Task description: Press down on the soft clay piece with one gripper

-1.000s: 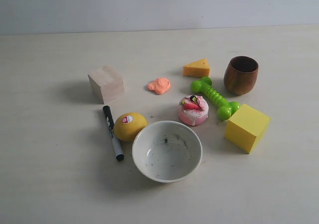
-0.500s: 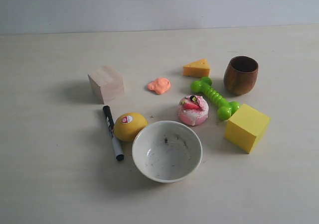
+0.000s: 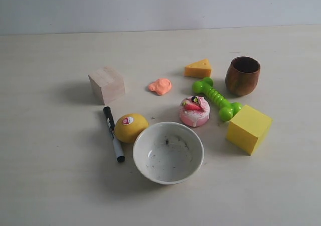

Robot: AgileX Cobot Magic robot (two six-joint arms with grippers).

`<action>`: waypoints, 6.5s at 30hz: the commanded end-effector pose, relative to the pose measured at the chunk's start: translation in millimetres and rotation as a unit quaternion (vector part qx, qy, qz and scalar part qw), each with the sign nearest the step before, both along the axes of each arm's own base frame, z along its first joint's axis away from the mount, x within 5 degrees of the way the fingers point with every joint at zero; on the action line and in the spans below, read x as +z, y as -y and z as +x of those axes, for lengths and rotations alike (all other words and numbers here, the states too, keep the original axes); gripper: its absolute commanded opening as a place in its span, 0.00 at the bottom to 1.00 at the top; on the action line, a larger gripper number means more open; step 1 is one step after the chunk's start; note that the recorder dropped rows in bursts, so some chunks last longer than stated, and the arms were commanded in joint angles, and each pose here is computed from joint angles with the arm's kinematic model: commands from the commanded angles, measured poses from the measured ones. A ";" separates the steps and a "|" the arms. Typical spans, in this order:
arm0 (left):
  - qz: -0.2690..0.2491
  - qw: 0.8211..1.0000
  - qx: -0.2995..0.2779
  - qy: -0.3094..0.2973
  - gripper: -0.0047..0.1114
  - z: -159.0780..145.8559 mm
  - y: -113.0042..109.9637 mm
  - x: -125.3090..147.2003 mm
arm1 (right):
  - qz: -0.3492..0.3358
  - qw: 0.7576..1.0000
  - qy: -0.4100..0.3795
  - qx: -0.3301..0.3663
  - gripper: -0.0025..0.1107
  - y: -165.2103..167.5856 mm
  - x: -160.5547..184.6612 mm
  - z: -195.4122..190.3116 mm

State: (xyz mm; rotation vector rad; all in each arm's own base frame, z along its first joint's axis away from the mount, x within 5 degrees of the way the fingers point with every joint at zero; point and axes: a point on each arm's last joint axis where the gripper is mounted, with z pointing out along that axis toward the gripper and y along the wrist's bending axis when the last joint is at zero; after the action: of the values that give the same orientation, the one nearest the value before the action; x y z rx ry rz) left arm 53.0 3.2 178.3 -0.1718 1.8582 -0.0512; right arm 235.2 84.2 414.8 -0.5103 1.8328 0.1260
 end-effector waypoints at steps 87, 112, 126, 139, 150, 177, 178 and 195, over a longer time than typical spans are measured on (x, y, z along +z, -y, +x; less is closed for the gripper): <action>-0.001 1.000 0.001 0.009 0.04 -0.2 -0.1 2.0 | -0.202 0.866 -0.441 0.125 0.02 -169.7 -244.8 179.1; -0.001 1.000 0.001 0.009 0.04 -0.2 -0.1 2.0 | -0.223 0.875 -0.412 0.121 0.02 -169.5 -283.2 198.3; -0.001 1.000 0.001 0.009 0.04 -0.2 -0.1 2.0 | -0.236 0.867 -0.421 0.120 0.02 -169.5 -311.0 200.5; -0.001 1.000 0.001 0.009 0.04 -0.2 -0.1 2.0 | -0.224 0.846 -0.463 0.137 0.02 -172.4 -343.3 194.5; -0.001 1.000 0.001 0.009 0.04 -0.2 -0.1 2.0 | -0.221 0.825 -0.502 0.136 0.02 -171.7 -383.8 188.2; -0.001 1.000 0.001 0.009 0.04 -0.2 -0.1 2.0 | -0.209 0.827 -0.507 0.123 0.34 -172.2 -364.7 188.0; -0.001 1.000 0.001 0.009 0.04 -0.2 -0.1 2.0 | -0.208 0.828 -0.507 0.123 0.34 -172.3 -363.8 188.1; -0.001 1.000 0.001 0.009 0.04 -0.2 -0.1 2.0 | -0.202 0.826 -0.514 0.110 0.36 -171.7 -362.9 187.6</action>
State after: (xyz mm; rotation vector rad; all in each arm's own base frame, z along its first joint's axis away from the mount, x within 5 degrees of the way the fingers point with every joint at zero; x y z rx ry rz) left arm 53.0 3.2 178.3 -0.1718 1.8582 -0.0512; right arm 436.6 255.2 92.2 -1.0798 2.7598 0.1760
